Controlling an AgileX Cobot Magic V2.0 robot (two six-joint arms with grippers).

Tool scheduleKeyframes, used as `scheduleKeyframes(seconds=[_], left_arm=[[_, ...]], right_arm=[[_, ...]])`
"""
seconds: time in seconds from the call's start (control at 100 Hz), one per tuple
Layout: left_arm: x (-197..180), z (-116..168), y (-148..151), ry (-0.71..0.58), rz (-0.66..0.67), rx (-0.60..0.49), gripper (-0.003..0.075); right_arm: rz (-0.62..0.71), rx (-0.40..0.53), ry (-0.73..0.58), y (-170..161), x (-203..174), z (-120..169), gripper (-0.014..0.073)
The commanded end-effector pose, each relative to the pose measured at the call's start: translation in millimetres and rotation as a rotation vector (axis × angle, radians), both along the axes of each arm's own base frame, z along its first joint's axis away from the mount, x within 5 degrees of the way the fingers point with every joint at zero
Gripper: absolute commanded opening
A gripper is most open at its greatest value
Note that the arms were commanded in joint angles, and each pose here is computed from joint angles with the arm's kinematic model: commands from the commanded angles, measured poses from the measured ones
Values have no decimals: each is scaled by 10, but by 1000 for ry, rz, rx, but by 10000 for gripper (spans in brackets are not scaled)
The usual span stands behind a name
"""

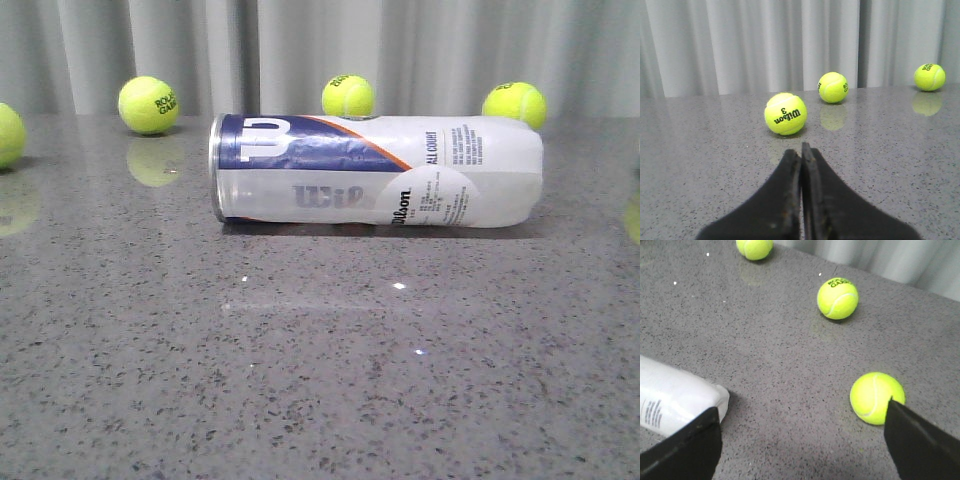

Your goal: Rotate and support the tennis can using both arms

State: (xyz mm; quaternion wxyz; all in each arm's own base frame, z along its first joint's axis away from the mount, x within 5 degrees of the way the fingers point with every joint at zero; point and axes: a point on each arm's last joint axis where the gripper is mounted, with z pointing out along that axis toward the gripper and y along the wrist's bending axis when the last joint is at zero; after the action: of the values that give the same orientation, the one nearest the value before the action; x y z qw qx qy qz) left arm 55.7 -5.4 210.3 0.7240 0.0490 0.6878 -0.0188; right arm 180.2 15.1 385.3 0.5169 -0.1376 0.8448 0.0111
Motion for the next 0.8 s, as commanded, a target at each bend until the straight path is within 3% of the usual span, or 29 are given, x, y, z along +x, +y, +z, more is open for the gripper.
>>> scheduleKeyframes(seconds=[0.0, 0.31, 0.41, 0.58, 0.79], left_arm=[[-14, -65, 1, -72, -1, -23, -21], [-14, -65, 1, -72, -1, -23, -21], [-14, -65, 1, -72, -1, -23, -21], [-14, -65, 1, -72, -1, -23, -21], [-14, -65, 1, -72, -1, -23, -21]], right_arm=[[-40, 29, -159, -27, -182, 88, 647], [-76, 85, -259, -42, -692, -181, 647], [-100, 129, -273, -50, -749, -316, 647], [-167, 180, -433, -108, -721, -356, 645], [-171, 201, -442, -108, -721, -348, 614]])
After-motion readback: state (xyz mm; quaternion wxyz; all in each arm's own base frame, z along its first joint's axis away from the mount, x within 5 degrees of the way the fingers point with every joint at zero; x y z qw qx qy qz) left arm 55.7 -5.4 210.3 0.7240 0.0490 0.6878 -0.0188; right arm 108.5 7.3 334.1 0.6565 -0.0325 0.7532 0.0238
